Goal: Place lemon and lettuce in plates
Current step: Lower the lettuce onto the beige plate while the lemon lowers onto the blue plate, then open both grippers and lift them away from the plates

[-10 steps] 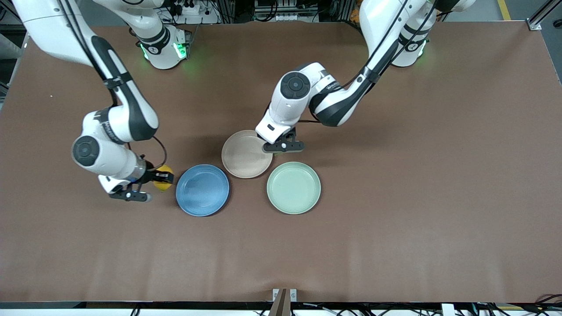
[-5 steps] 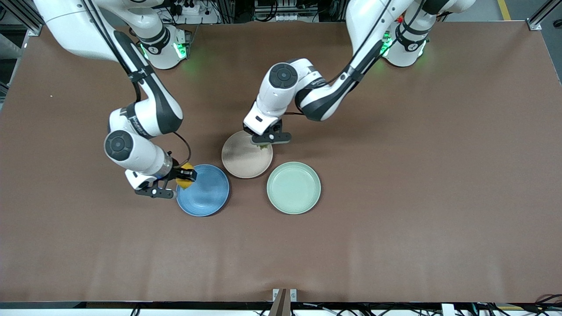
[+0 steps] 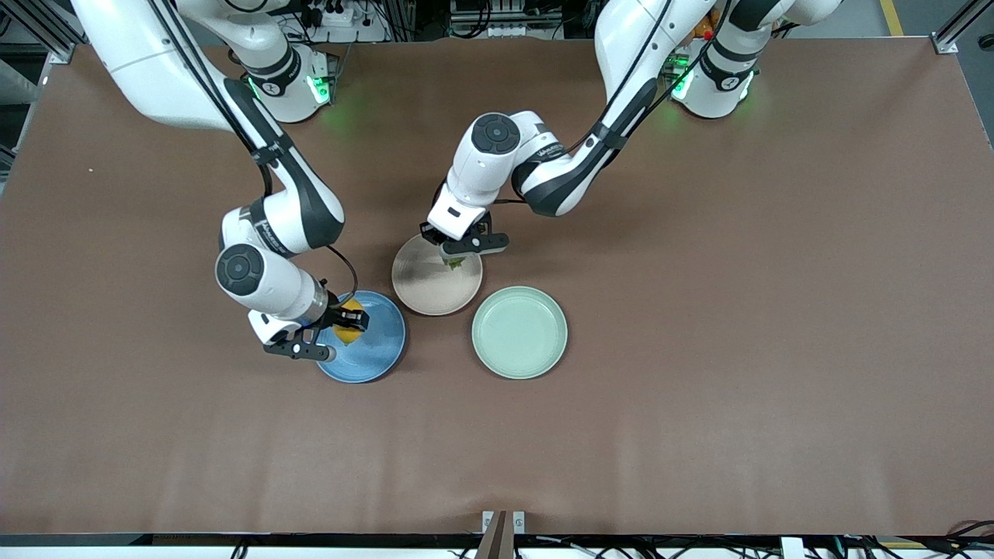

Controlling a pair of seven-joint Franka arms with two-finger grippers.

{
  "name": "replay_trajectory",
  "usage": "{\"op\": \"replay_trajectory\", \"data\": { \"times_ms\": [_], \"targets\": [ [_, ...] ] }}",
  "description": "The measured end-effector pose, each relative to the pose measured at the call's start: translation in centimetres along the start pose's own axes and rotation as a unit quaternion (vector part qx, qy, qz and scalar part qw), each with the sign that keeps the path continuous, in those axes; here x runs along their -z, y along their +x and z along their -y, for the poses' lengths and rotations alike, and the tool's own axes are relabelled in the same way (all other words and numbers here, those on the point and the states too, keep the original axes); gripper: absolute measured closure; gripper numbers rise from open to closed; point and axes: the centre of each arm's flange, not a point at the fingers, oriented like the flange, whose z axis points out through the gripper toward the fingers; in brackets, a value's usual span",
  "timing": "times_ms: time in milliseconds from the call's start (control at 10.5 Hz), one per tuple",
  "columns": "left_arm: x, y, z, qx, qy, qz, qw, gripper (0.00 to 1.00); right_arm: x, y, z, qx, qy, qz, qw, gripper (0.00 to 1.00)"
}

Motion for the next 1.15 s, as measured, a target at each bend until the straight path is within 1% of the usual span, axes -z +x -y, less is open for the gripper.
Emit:
{"op": "replay_trajectory", "data": {
  "times_ms": [96, 383, 574, 670, 1052, 1148],
  "targets": [
    [-0.2, 0.2, 0.1, 0.008, -0.004, -0.002, 1.000, 0.96, -0.4, 0.1, 0.0, -0.001, 0.000, 0.001, 1.000, 0.39],
    [-0.8, 0.8, 0.5, 0.015, 0.000, -0.006, 1.000, 0.95, -0.5, 0.1, -0.1, -0.001, 0.000, 0.001, 1.000, 0.39],
    [-0.9, 1.2, 0.8, 0.013, 0.003, -0.012, 1.000, 0.74, -0.7, 0.1, -0.1, -0.001, 0.000, 0.002, 1.000, 0.39],
    [-0.9, 1.3, 0.8, 0.008, 0.005, -0.016, 1.000, 0.57, -0.8, 0.1, -0.1, -0.001, 0.000, 0.003, 1.000, 0.39],
    [-0.7, 1.8, 0.8, 0.008, 0.005, -0.021, 1.000, 0.04, -2.1, 0.1, 0.0, -0.001, 0.005, -0.002, 1.000, 0.39],
    [-0.5, 2.2, 0.9, 0.009, 0.012, -0.022, 1.000, 0.00, -2.5, 0.2, 0.0, -0.001, 0.007, -0.003, 1.000, 0.39]
  ]
}}
